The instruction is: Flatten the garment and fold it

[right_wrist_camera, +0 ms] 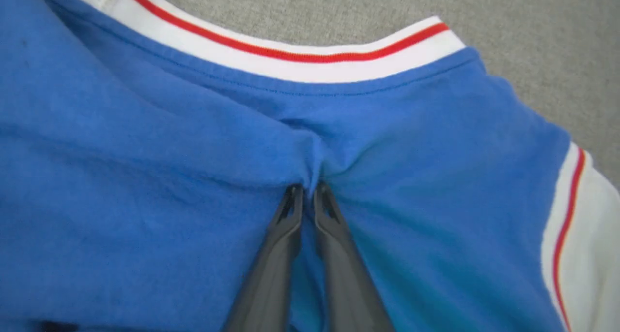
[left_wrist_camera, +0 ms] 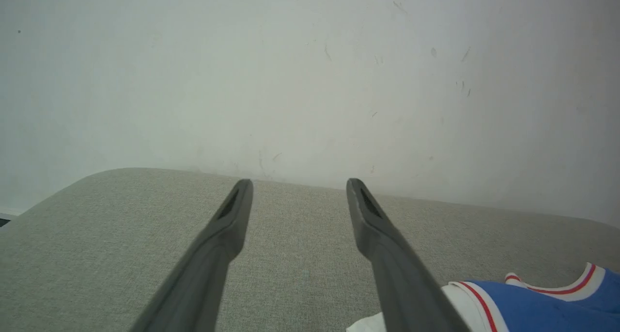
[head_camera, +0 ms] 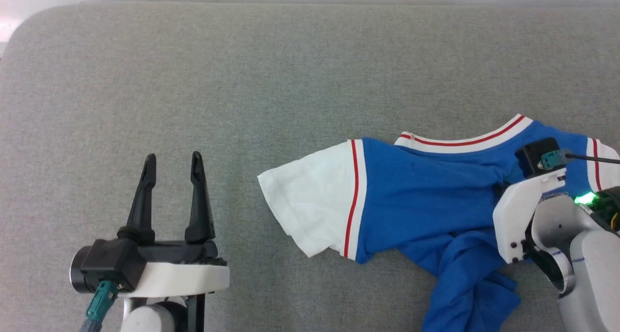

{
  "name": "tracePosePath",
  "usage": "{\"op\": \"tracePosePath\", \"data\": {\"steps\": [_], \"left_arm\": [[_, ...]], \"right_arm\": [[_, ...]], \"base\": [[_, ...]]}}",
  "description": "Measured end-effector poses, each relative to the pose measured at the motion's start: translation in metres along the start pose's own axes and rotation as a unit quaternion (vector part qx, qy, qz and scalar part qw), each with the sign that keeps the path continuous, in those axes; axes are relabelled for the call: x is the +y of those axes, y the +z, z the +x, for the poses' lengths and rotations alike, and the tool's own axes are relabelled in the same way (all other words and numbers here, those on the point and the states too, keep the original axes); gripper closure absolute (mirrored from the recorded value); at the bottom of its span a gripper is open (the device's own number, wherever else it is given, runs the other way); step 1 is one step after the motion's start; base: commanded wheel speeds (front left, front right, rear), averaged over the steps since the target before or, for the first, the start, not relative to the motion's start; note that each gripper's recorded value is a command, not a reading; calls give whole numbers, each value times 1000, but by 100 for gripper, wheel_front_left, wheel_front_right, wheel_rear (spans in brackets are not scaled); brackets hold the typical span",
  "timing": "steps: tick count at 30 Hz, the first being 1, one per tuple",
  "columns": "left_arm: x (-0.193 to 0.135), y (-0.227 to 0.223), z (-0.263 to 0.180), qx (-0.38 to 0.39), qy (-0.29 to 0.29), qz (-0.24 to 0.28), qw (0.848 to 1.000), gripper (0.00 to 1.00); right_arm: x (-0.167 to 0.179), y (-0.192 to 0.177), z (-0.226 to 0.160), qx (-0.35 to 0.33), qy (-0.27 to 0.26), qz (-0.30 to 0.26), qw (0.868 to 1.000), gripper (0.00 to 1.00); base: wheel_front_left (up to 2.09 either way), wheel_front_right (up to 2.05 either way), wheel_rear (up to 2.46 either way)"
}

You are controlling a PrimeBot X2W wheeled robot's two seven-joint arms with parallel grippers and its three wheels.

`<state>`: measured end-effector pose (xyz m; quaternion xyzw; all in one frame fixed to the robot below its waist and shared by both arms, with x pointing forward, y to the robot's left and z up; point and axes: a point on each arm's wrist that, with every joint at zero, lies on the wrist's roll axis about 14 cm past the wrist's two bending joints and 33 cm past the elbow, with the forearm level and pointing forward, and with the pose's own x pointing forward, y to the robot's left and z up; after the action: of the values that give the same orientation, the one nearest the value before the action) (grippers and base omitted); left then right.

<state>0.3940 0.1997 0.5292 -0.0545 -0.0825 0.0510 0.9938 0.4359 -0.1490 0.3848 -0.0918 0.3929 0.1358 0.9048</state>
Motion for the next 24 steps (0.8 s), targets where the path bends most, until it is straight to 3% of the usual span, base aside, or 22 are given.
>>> {"op": "tracePosePath", "data": {"steps": [7, 13, 17, 20, 21, 23, 24], "left_arm": [[3, 7, -3, -9, 6, -3, 1000, 0], [1, 12, -4, -16, 4, -5, 1000, 0], [2, 11, -5, -13, 5, -7, 1000, 0], [2, 8, -6, -8, 7, -7, 1000, 0], [3, 7, -7, -6, 8, -7, 1000, 0], [4, 6, -8, -3, 10, -6, 1000, 0], [5, 6, -9, -3, 11, -6, 1000, 0]], "right_arm": [[11, 66, -15, -113, 14, -8, 993, 100], [88, 141, -51, -235, 117, -35, 964, 100], [152, 131, -57, -218, 206, -51, 953, 100], [183, 100, -50, -167, 247, -71, 952, 100], [190, 85, -46, -144, 256, -80, 953, 91], [197, 49, -38, -78, 268, -93, 956, 54], [198, 29, -36, -42, 273, -103, 956, 15]], "base": [[0, 0, 0], [0, 0, 0], [0, 0, 0], [0, 0, 0], [0, 0, 0], [0, 0, 0], [0, 0, 0]]}}
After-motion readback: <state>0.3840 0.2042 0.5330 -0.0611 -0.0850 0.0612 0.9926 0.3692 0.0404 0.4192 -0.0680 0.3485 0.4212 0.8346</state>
